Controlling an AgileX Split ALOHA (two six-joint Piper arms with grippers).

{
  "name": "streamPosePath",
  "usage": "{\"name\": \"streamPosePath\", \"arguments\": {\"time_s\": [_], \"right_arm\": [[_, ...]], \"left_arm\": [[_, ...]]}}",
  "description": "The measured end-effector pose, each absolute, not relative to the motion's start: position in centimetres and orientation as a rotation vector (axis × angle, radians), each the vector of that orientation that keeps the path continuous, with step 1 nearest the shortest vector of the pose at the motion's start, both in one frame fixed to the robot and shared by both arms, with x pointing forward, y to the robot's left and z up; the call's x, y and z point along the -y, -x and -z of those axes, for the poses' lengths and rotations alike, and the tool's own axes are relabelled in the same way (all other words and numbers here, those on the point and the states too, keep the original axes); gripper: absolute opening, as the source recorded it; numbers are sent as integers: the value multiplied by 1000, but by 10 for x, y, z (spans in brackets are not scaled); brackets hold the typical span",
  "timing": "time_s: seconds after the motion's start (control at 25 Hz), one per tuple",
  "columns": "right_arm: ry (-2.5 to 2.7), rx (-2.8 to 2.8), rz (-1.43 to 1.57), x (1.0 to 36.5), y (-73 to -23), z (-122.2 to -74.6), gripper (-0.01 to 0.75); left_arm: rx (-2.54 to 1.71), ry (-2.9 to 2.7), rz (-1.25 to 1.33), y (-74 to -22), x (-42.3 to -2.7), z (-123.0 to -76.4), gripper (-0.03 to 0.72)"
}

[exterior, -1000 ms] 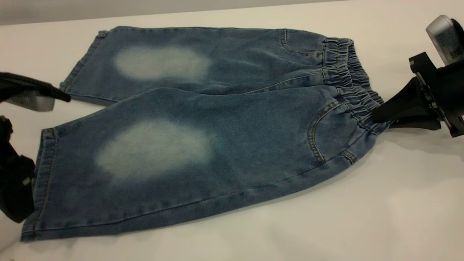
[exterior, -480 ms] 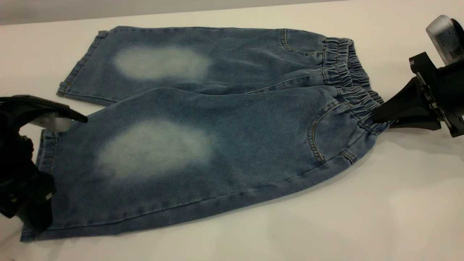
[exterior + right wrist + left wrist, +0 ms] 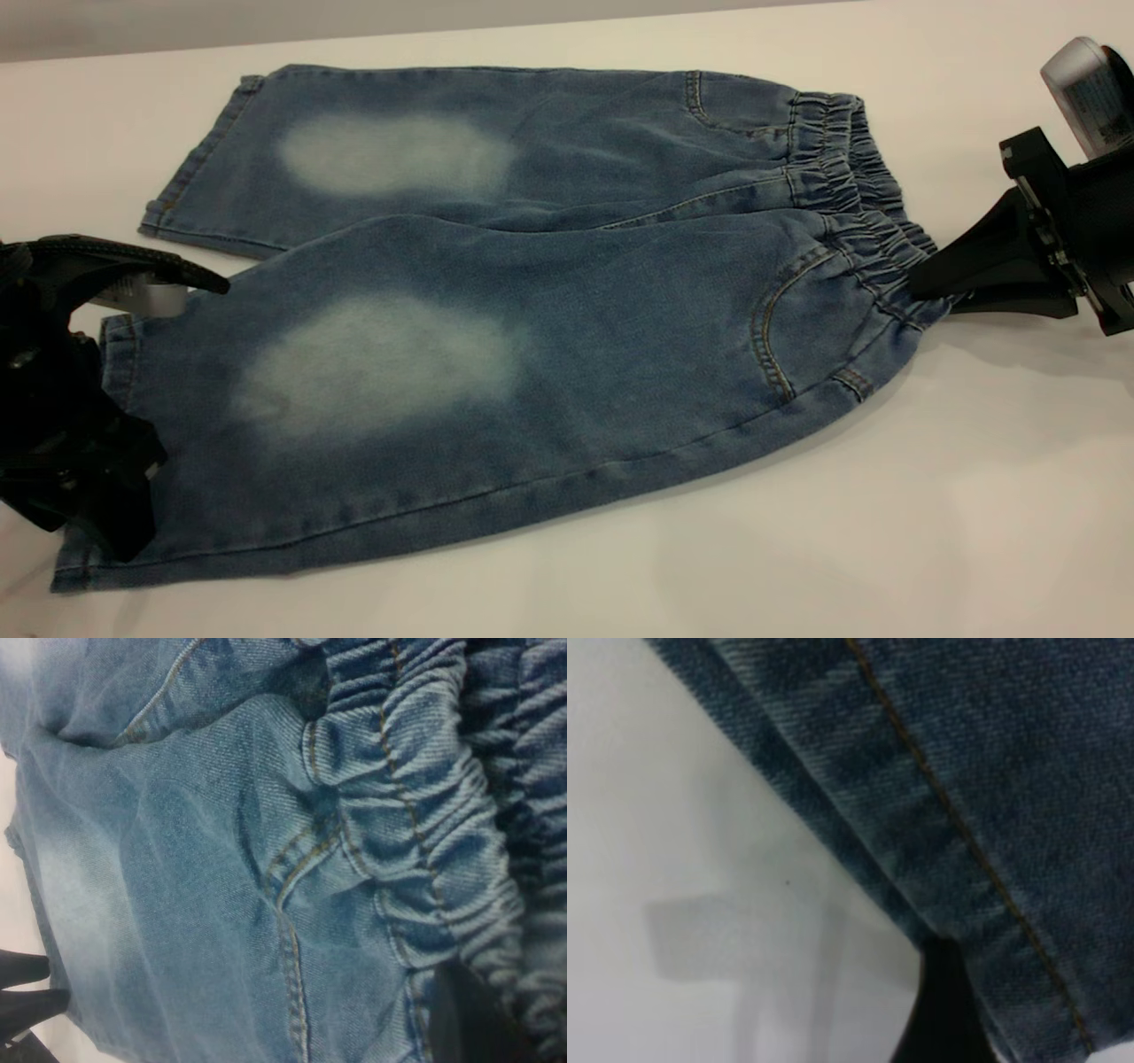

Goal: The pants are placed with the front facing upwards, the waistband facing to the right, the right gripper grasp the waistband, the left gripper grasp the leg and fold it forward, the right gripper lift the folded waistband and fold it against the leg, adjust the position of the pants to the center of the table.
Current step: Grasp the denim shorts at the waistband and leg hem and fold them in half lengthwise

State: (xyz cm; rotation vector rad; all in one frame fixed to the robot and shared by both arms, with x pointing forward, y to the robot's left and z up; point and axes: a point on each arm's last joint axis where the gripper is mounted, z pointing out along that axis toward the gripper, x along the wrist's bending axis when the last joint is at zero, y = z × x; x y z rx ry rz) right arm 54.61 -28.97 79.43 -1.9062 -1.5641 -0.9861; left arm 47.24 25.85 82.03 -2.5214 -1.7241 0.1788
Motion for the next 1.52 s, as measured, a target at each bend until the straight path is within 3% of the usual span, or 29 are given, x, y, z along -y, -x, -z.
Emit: {"name": "streamPosePath", "arguments": {"time_s": [0.24,0.36,0.68,0.8,1.24,1.52], "right_arm": [[1907,1564,988,290,-546,-794,52],[1906,1566,989,290,-546,-794,55],[1906,1566,989,290,-546,-794,60],[1905,1567,988,290,-546,-794,62],[1902,1571,993,290,-547,-796,32],[1901,1594,1035,290,-551,-808,32]], "left_arm": [[1784,2493,-202,-472,-256,-820,453],[1786,2484,-216,-471,-256,-819,405],[1853,2411,-306,-465,-253,-819,116],[1842,2402,-331,-466,-252,-821,41],[1765,2420,-432,-509,-242,-852,36],[1780,2615,-414,-539,-228,-898,36]]}}
